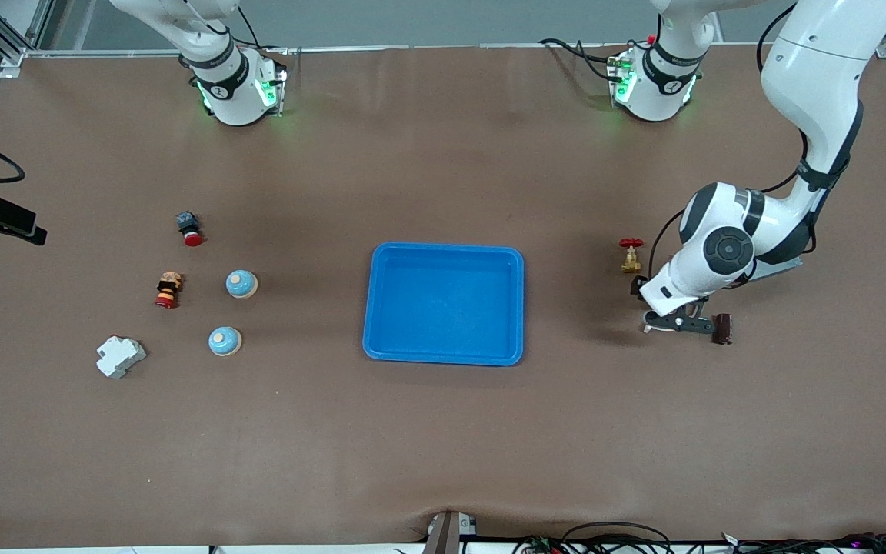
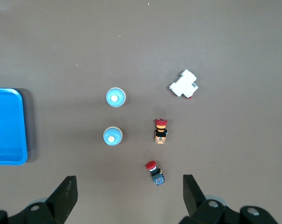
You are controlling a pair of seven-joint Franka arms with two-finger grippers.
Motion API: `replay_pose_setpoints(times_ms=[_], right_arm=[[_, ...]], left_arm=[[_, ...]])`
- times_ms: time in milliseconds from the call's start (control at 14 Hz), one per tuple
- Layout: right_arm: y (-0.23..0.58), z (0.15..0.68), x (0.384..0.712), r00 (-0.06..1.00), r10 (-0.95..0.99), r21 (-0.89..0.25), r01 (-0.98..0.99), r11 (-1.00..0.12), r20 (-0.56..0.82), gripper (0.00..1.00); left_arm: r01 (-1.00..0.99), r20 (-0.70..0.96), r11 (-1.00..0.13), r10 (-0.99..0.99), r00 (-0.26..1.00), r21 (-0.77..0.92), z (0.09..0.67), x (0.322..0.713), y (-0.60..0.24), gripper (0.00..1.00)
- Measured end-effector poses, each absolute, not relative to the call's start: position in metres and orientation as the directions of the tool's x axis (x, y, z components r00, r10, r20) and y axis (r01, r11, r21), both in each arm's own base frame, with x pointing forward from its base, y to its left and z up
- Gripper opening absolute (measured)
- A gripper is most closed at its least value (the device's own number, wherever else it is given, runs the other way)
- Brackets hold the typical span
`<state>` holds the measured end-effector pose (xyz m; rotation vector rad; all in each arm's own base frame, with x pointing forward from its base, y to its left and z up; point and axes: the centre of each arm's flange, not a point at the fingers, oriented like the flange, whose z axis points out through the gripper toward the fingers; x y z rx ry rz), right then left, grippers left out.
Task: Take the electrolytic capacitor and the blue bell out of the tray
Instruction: 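Place the capacitor inside the white arc while the right gripper retracts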
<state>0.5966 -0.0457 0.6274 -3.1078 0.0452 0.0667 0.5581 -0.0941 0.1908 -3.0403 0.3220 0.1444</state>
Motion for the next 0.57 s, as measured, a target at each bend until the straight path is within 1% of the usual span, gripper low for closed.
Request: replay_pose_setpoints(times_ms=[71,285,570], right_arm=[[-0.046,0.627,0.597,0.999,-0.028,-0.032,-0.03,-0.999,-0.044,1.0],[-0.046,0.627,0.596,0.999,-0.028,-0.032,-0.03,-0.999,-0.044,1.0],[-0.046,0.628,0.596,0.999,-0.029,-0.031,-0.03,-0.999,-0.044,1.0]], left_arm=[[-0.211,-0.098,-0.975,-0.204,0.974,-0.071,0.192,0.559,-0.094,0.99],[-0.204,-0.086,-0.975,-0.197,0.977,-0.083,0.208,0.567,-0.091,1.0],[-0.156,-0.143,-0.982,-0.139,0.98,-0.11,0.251,0.584,-0.082,1.0]])
